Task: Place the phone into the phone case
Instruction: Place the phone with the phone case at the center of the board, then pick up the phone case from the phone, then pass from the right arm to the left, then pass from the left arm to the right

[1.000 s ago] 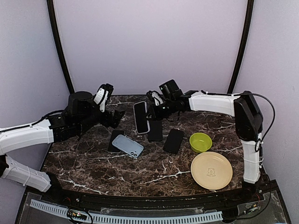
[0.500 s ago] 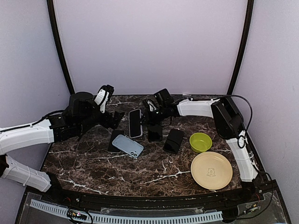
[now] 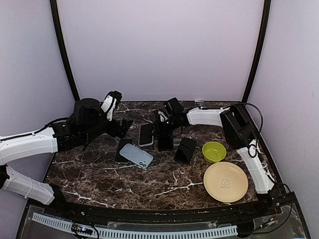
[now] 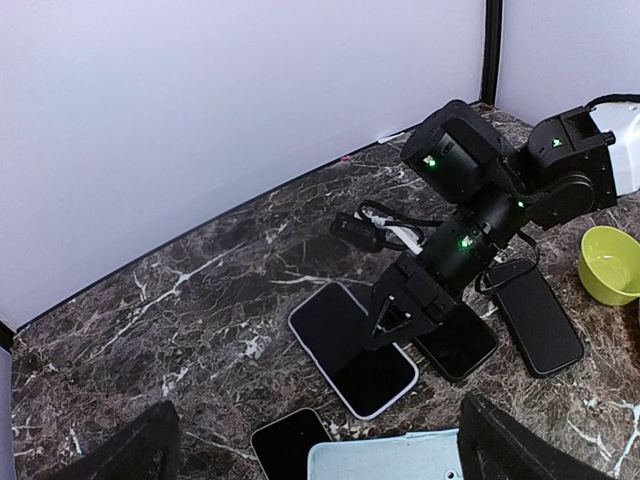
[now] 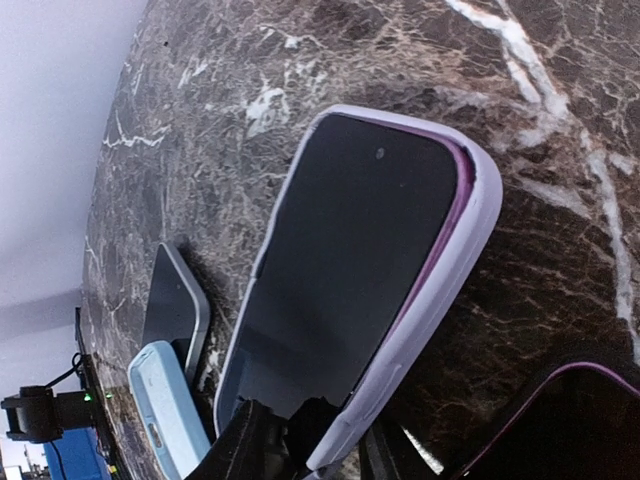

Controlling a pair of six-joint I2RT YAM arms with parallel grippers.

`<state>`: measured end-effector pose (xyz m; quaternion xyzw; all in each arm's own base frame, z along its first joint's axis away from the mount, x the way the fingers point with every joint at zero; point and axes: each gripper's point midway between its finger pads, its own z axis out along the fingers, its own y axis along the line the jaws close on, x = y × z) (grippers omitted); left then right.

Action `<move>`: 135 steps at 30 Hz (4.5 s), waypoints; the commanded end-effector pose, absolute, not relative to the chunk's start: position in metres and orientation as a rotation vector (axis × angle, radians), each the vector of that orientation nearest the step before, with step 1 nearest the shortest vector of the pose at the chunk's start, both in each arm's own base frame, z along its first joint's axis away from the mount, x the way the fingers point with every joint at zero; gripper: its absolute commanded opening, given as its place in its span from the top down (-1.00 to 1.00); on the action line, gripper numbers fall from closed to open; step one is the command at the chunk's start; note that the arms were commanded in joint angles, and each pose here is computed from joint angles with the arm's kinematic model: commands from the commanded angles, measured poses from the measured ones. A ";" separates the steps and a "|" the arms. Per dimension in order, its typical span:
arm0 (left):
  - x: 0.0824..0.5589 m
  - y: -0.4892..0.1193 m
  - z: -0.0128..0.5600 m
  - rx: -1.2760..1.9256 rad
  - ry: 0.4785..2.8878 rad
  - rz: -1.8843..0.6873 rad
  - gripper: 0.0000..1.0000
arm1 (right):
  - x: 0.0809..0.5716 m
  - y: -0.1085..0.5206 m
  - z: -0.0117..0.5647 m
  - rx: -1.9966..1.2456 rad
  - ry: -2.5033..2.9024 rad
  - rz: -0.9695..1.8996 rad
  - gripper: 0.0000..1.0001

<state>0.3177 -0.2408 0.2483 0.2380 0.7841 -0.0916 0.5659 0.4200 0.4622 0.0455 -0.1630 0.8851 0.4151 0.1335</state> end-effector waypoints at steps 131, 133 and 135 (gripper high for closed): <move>0.184 -0.316 0.312 1.203 1.404 -1.041 -0.43 | 0.156 0.352 0.299 -1.433 1.770 0.830 1.00; 0.184 -0.317 0.305 1.232 1.433 -1.036 -0.43 | 0.152 0.343 0.296 -1.470 1.833 0.796 1.00; 0.183 -0.318 0.299 1.251 1.447 -1.041 -0.41 | 0.153 0.337 0.294 -1.486 1.892 0.740 1.00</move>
